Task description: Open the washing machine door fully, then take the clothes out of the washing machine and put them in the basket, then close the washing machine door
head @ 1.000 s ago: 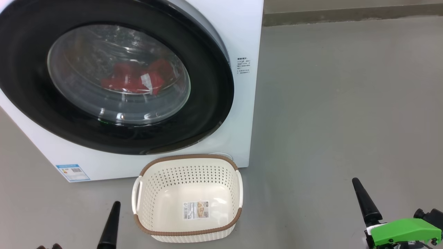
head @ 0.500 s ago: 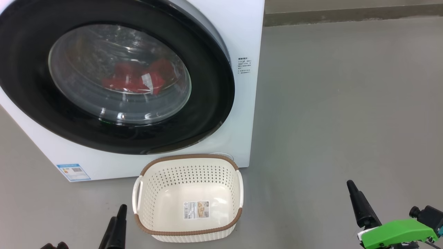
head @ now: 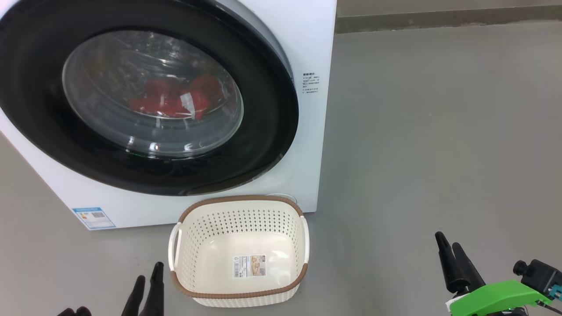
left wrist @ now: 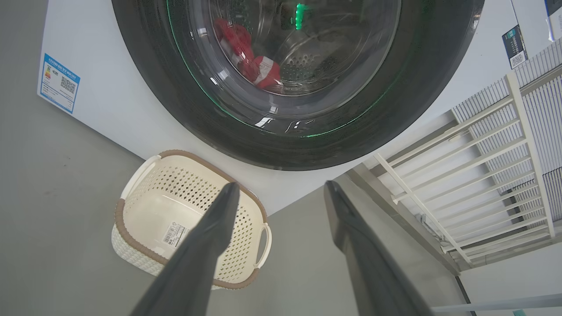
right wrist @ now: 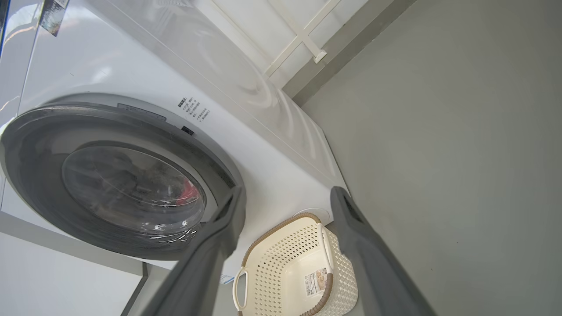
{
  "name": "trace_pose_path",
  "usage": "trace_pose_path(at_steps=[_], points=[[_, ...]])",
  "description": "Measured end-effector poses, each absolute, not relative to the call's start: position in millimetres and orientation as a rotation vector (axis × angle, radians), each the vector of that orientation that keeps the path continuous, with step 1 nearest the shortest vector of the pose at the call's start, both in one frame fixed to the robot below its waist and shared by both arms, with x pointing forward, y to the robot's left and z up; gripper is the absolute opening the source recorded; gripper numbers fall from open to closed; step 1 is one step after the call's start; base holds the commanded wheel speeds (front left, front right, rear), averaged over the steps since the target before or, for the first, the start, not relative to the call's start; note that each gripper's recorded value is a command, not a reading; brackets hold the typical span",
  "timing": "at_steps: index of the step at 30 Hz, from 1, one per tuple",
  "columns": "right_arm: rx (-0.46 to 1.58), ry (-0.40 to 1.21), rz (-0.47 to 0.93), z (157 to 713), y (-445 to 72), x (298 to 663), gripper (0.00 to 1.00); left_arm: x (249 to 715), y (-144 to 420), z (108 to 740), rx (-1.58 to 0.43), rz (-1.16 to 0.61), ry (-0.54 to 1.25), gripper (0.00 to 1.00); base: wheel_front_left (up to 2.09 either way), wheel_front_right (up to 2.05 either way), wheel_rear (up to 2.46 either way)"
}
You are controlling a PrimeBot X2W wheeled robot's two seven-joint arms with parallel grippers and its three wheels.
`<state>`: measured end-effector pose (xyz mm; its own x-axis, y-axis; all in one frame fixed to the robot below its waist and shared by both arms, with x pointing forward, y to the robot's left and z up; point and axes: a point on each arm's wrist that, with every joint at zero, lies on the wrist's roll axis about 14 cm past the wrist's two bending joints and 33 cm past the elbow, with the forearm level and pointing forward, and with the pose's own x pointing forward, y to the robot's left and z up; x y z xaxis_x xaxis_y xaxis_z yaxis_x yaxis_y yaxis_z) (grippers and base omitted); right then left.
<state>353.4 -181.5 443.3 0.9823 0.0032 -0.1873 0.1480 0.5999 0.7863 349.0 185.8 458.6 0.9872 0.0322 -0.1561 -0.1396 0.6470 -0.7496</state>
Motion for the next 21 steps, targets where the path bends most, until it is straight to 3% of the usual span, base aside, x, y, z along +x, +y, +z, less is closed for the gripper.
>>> trace_pose_path(at_steps=[21], points=[[0.683, 0.191, -0.027, 438.2, -172.3, 348.2, 1.0, 347.0, 183.2, 467.2, -0.617, 0.062, 0.093, 1.0, 0.0, 0.0, 0.0]])
